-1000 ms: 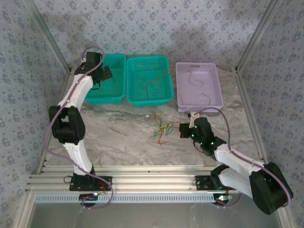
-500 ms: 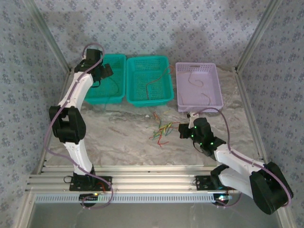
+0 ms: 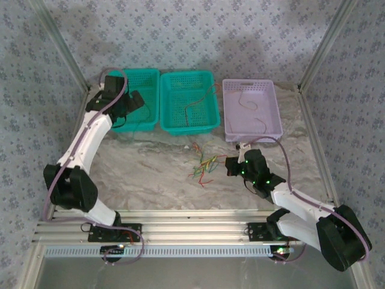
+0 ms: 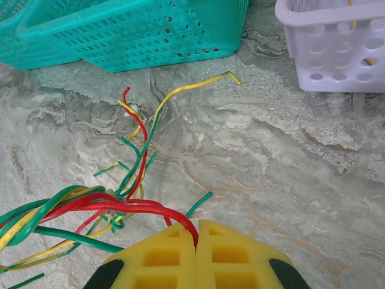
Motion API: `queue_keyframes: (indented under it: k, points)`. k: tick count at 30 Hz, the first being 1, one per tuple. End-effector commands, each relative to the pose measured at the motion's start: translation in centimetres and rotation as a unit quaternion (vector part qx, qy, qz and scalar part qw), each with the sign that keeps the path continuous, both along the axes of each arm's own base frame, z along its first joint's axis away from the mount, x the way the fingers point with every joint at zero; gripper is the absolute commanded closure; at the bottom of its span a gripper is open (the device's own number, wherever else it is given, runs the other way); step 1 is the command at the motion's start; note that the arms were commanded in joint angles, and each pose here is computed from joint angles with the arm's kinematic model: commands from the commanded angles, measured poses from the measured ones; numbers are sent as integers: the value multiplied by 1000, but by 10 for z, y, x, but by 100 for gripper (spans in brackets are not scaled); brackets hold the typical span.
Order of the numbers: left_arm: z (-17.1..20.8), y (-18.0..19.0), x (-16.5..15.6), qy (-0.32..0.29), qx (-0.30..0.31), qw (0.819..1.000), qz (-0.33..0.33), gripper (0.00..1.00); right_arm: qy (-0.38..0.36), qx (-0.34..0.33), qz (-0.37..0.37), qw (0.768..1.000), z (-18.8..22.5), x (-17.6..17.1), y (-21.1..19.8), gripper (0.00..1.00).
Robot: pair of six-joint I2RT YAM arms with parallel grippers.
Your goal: Untangle the cables
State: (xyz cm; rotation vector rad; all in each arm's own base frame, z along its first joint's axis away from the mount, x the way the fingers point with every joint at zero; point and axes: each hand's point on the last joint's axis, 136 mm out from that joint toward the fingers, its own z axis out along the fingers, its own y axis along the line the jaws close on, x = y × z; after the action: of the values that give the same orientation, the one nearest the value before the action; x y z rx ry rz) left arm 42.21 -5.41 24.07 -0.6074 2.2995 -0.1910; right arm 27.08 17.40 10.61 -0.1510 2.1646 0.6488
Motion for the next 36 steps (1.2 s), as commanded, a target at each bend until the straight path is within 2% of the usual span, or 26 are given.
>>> queue_keyframes:
  k: [1, 4, 9, 12, 16, 19, 30, 34, 36]
  points:
    - [0, -25, -18, -9, -31, 999, -18, 1, -25, 8, 6, 1000, 18, 8, 7, 100]
    - [-3, -50, -34, -13, -42, 998, -53, 0, -30, 14, 11, 999, 22, 7, 9, 100]
    - [-9, -103, -64, -25, -113, 982, -148, 0, -42, 20, 25, 999, 29, 5, 15, 100]
    - [-4, -149, -89, -30, -148, 958, -242, 0, -46, 20, 37, 998, 34, 4, 21, 100]
    - [-9, -209, -132, -10, -186, 911, -367, 0, -49, 21, 55, 997, 39, 3, 29, 100]
    - [-24, -232, -162, 14, -157, 892, -424, 0, -52, 20, 61, 997, 41, 2, 33, 100]
    - [-76, -268, -204, 77, -150, 848, -503, 0, -48, 18, 62, 997, 45, 3, 36, 100]
    - [-92, -275, -212, 99, -126, 842, -516, 1, -49, 22, 68, 996, 48, 2, 38, 100]
    - [-99, -275, -212, 105, -110, 844, -515, 6, -48, 24, 72, 996, 48, 1, 40, 100]
